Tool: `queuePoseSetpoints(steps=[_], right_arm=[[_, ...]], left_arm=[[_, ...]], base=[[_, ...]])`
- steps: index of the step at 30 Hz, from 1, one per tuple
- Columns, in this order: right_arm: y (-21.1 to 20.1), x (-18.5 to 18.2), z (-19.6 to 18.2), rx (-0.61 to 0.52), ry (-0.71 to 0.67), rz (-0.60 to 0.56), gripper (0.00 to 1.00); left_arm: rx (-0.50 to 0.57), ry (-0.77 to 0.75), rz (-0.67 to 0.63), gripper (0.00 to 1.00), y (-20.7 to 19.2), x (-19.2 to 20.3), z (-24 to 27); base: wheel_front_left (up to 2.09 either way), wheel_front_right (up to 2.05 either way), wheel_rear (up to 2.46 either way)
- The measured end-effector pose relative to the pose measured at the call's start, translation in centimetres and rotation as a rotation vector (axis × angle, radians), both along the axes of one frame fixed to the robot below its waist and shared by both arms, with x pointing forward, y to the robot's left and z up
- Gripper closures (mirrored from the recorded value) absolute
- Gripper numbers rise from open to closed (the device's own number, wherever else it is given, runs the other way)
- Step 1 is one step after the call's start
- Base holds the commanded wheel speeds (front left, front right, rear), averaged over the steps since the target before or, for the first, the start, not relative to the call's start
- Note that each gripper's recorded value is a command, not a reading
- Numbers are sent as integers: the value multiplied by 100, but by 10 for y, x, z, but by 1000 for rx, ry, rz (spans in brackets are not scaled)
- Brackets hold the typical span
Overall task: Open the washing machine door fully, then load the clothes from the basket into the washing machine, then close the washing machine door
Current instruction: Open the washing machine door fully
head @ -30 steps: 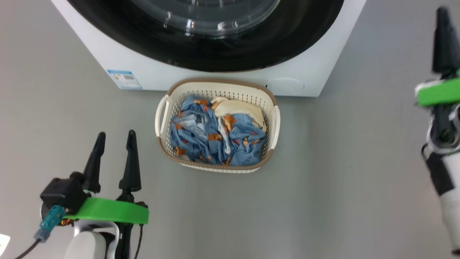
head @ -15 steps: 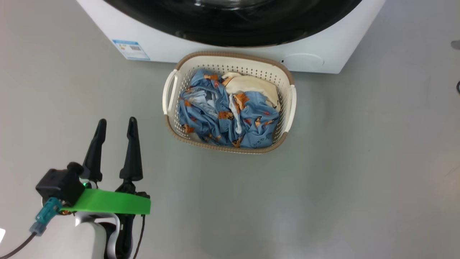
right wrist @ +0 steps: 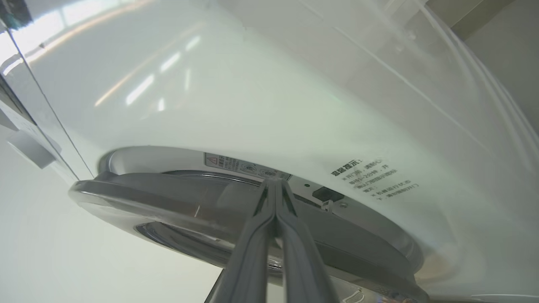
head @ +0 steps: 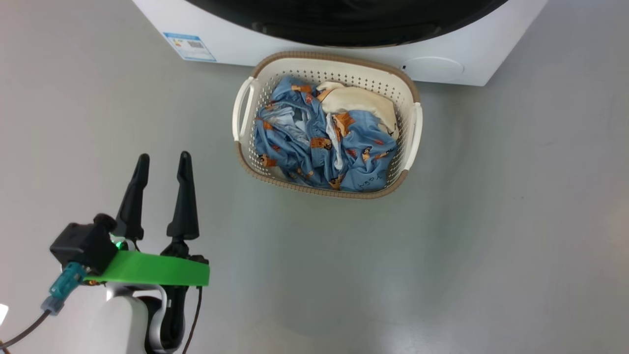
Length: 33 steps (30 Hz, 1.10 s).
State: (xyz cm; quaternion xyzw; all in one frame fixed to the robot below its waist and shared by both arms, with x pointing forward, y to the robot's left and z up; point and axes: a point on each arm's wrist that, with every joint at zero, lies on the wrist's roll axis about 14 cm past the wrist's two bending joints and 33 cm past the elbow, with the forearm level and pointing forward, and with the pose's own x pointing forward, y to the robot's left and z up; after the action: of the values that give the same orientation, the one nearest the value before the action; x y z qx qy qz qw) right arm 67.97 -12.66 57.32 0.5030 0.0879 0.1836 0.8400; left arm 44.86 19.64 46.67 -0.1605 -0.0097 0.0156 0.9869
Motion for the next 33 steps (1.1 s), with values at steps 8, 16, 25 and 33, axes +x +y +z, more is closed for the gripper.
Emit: queuePoseSetpoints(steps=[8,16,25,33], right_arm=[[22,14,-1,-13,23,70,100],[37,26,-1,-24,39,122,100],[48,31,-5,-51,57,169,100],[53,18,-1,-64,70,193,100]], left_arm=[[2,9,7,0,2,3,-3],[-8,31,31,0,9,0,-10],[-14,40,49,0,13,-1,-13],[-3,-7,52,0,15,-5,7]], base=[[0,0,0],[0,0,0],[0,0,0],[0,0,0]])
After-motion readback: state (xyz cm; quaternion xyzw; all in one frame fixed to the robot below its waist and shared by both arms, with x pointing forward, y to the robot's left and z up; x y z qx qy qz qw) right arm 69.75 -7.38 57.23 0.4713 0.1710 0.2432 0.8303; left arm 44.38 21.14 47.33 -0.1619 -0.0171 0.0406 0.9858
